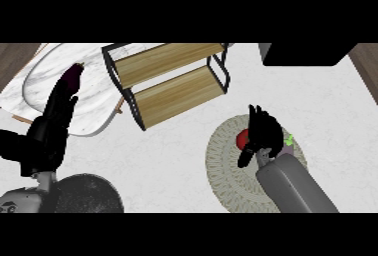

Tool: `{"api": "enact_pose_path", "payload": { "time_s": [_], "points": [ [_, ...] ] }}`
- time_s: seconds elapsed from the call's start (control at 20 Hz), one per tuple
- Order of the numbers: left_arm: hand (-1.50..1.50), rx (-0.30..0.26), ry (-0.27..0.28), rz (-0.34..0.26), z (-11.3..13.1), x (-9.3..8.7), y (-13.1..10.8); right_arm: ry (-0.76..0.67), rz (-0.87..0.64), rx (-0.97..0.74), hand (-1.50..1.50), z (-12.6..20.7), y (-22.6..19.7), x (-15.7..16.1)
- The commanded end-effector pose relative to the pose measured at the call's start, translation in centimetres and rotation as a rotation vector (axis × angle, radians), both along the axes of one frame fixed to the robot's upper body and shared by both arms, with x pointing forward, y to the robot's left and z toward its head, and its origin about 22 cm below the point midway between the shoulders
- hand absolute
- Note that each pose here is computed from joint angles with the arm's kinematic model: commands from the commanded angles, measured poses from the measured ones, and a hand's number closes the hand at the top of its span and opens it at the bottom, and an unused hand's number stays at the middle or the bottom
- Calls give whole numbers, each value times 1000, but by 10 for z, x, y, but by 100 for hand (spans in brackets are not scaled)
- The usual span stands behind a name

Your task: Pick the tomato from the placemat and place it in the tiered shelf

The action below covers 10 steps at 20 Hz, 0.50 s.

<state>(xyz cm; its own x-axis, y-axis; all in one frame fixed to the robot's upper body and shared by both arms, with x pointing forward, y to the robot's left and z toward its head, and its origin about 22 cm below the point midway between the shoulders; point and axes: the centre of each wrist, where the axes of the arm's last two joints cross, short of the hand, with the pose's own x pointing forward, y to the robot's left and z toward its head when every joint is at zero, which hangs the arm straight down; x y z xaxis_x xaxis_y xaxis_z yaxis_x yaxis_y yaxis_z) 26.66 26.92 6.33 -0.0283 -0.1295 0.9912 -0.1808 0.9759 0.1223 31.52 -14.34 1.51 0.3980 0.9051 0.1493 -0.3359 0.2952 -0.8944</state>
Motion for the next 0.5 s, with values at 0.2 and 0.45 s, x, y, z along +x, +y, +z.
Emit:
{"api": "enact_pose_path", "payload": {
  "time_s": [0.2, 0.45],
  "points": [
    [0, -7, -7, -4, -8, -12, -15, 128, 17, 6, 150, -22, -9, 7],
    [0, -9, -8, 14, -10, -19, -14, 27, 112, -104, 150, -36, -22, 2]
  ]
}}
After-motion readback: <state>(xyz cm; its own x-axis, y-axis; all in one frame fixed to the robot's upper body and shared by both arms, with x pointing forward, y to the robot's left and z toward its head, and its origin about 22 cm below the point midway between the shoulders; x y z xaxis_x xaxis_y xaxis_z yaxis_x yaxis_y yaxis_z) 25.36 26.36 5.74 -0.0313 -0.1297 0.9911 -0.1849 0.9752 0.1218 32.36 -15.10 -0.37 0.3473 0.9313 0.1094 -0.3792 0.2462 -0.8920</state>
